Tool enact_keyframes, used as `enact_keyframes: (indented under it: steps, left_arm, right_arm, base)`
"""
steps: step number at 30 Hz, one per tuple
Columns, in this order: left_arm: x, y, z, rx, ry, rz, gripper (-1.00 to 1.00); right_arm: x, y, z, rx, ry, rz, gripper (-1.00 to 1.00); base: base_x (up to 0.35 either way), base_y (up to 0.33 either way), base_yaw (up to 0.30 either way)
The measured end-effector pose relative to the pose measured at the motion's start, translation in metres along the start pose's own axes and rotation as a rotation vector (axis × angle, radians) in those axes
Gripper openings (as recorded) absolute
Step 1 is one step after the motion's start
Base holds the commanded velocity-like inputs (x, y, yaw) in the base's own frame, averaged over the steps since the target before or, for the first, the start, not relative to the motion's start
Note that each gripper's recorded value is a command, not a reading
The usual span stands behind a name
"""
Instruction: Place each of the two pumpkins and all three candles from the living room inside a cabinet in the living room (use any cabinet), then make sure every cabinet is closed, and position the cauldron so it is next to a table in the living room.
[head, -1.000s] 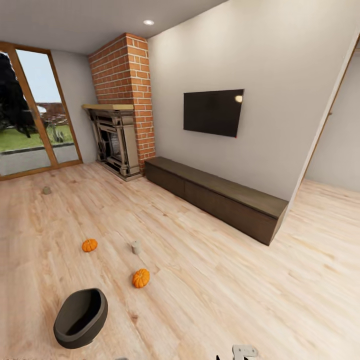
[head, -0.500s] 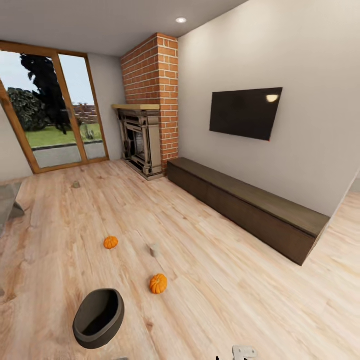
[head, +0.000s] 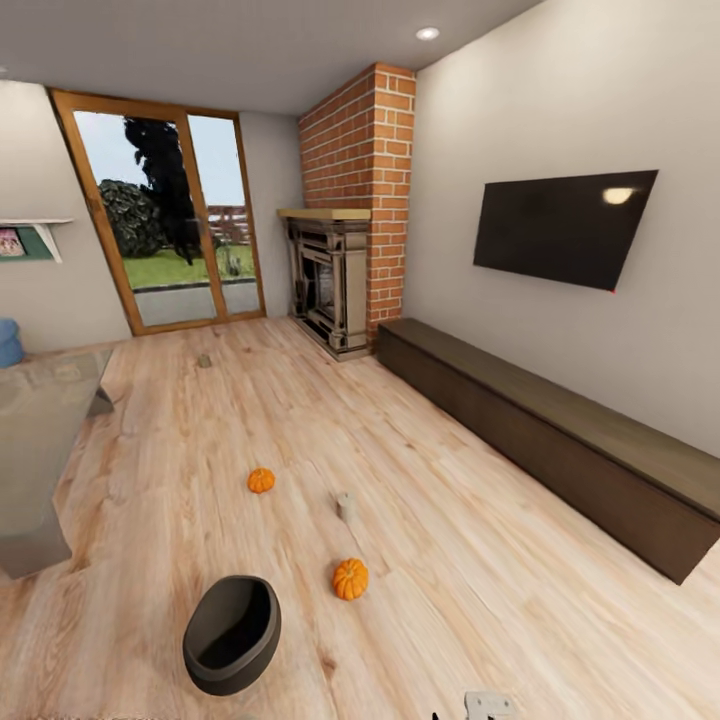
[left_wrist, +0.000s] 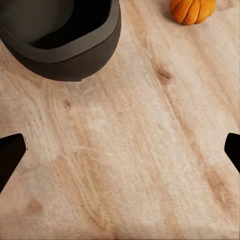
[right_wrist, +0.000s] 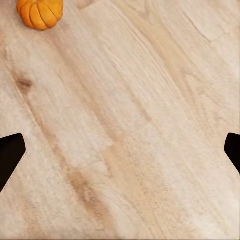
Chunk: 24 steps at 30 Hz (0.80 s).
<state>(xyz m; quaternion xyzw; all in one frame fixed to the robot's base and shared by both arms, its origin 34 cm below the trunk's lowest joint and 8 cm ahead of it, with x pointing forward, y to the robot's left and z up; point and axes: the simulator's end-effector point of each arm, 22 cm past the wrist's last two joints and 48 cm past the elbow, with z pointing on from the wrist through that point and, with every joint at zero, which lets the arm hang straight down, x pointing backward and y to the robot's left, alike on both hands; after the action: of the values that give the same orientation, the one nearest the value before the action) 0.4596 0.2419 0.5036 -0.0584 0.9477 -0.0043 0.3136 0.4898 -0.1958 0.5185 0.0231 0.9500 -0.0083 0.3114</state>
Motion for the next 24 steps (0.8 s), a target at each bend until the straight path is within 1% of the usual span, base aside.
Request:
enact_keyframes:
  steps: [9,24]
  left_arm:
    - [0.0000,0.0001,-0.0001,0.000,0.000,0.000,1.00]
    - [-0.0001,0.0006,-0.0001,-0.001,0.000,-0.001,1.00]
  right_arm:
    - [-0.0004,0.0013,-0.0002,-0.003,-0.001,-0.003,1.00]
    - [-0.0004,0.0015,-0.0002,-0.003,-0.001,-0.003,1.00]
  base:
    - [0.291,0.021,0.292]
    - [0.310,0.122,0.292]
